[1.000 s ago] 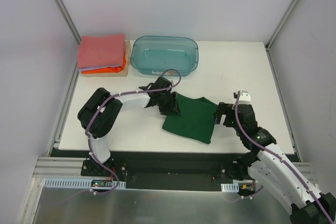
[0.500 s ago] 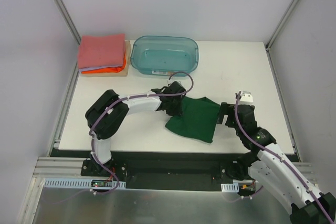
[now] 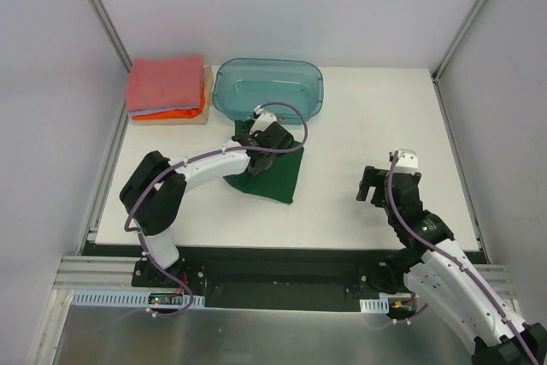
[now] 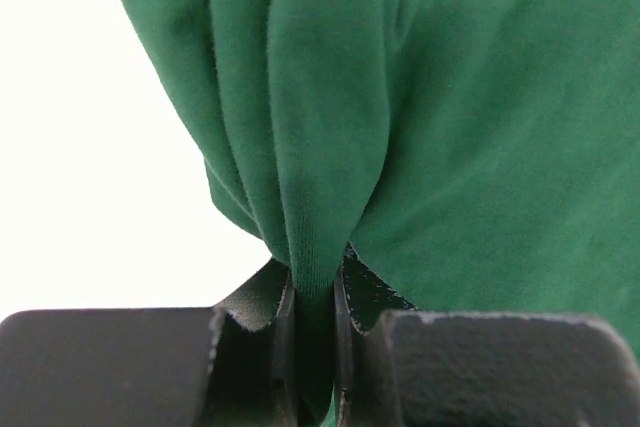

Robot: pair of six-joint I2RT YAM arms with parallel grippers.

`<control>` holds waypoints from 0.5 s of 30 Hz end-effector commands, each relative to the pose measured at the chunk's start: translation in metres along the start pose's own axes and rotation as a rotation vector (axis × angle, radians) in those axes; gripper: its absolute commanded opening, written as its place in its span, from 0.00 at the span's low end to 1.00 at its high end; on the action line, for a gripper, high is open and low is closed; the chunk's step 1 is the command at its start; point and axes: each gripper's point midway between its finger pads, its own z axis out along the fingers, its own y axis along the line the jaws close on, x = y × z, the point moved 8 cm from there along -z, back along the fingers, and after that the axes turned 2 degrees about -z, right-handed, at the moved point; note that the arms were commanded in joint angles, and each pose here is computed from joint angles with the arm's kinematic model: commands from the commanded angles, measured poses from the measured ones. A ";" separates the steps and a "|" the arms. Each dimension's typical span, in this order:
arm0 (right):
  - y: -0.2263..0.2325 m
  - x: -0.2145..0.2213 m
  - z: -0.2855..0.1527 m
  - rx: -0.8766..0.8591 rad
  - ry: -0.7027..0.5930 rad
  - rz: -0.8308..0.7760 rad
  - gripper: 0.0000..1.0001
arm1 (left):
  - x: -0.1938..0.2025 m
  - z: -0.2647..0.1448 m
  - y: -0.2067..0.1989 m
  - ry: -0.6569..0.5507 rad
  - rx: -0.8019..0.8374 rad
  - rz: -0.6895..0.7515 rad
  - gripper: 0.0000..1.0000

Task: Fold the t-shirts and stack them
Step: Put the neatly folded tshirt into the corner of the board with the left arm

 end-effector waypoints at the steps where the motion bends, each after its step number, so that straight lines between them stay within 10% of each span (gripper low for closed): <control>1: -0.005 -0.009 -0.003 0.041 -0.040 -0.009 0.96 | -0.046 -0.002 0.045 -0.105 -0.189 0.098 0.00; 15: -0.008 -0.008 0.000 0.077 -0.028 -0.026 0.96 | -0.115 0.009 0.136 -0.283 -0.151 0.230 0.00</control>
